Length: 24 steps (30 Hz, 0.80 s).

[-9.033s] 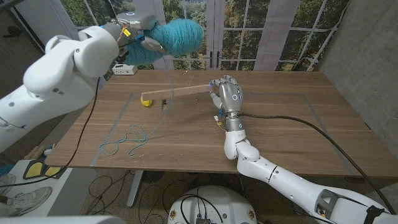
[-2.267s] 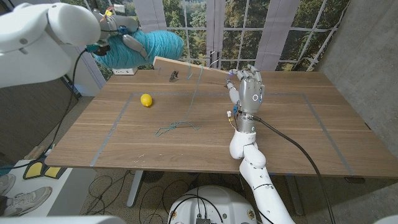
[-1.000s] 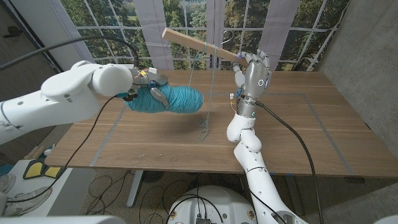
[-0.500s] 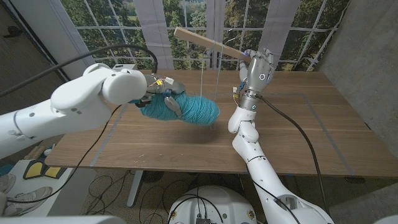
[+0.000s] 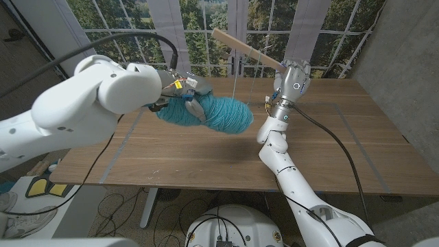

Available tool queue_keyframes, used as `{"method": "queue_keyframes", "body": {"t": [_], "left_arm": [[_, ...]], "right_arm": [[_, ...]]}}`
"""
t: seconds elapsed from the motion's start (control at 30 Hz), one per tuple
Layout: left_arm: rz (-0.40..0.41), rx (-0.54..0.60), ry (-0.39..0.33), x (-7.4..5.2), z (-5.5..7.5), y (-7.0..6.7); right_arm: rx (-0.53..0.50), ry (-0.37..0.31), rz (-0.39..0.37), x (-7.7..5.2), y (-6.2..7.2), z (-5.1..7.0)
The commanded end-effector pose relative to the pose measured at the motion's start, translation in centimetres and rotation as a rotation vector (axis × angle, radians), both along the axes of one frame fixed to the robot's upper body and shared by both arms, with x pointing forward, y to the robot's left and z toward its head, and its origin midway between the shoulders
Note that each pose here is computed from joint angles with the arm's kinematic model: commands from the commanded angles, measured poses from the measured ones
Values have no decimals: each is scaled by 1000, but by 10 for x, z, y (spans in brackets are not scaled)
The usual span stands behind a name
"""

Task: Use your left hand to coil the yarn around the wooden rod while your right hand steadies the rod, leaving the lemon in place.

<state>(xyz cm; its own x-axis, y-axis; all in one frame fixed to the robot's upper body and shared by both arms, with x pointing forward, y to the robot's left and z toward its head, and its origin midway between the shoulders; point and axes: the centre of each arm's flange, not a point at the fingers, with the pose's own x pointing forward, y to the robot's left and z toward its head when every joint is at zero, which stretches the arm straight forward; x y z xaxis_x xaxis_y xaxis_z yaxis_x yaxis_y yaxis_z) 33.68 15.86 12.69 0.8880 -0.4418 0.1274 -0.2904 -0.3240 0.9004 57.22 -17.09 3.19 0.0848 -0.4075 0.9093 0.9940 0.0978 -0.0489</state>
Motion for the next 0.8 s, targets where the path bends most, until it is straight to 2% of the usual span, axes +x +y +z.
{"method": "queue_keyframes", "body": {"t": [0.03, 0.13, 0.2, 0.33, 0.47, 0.53, 0.57, 0.6, 0.63, 0.67, 0.73, 0.8], "left_arm": [[8, -99, -149, -54, 36, 18], [-15, -126, -166, -63, 46, 22], [-49, -164, -151, -69, 56, 27], [-17, -168, -210, -81, 71, 29], [-51, -222, -225, -92, 88, 36], [-86, -252, -228, -95, 94, 38], [-95, -244, -197, -95, 97, 38], [-136, -267, -162, -95, 100, 39], [-163, -271, -172, -97, 102, 39], [-162, -260, -139, -98, 104, 38], [-170, -261, -176, -102, 105, 35], [-107, -224, -217, -107, 104, 29]], "right_arm": [[23, 60, -57, 12, -18, -11], [15, 60, -55, 12, -17, -13], [6, 58, -55, 11, -16, -14], [-4, 48, -34, 8, -16, -17], [-9, 40, -19, 4, -16, -21], [-7, 39, -14, 3, -16, -24], [-13, 37, -11, 2, -16, -25], [-10, 36, -10, 1, -17, -26], [-16, 34, -8, 0, -17, -27], [-13, 32, -3, 0, -17, -27], [-7, 30, 1, -2, -18, -29], [-10, 25, 7, -4, -19, -30]]}}
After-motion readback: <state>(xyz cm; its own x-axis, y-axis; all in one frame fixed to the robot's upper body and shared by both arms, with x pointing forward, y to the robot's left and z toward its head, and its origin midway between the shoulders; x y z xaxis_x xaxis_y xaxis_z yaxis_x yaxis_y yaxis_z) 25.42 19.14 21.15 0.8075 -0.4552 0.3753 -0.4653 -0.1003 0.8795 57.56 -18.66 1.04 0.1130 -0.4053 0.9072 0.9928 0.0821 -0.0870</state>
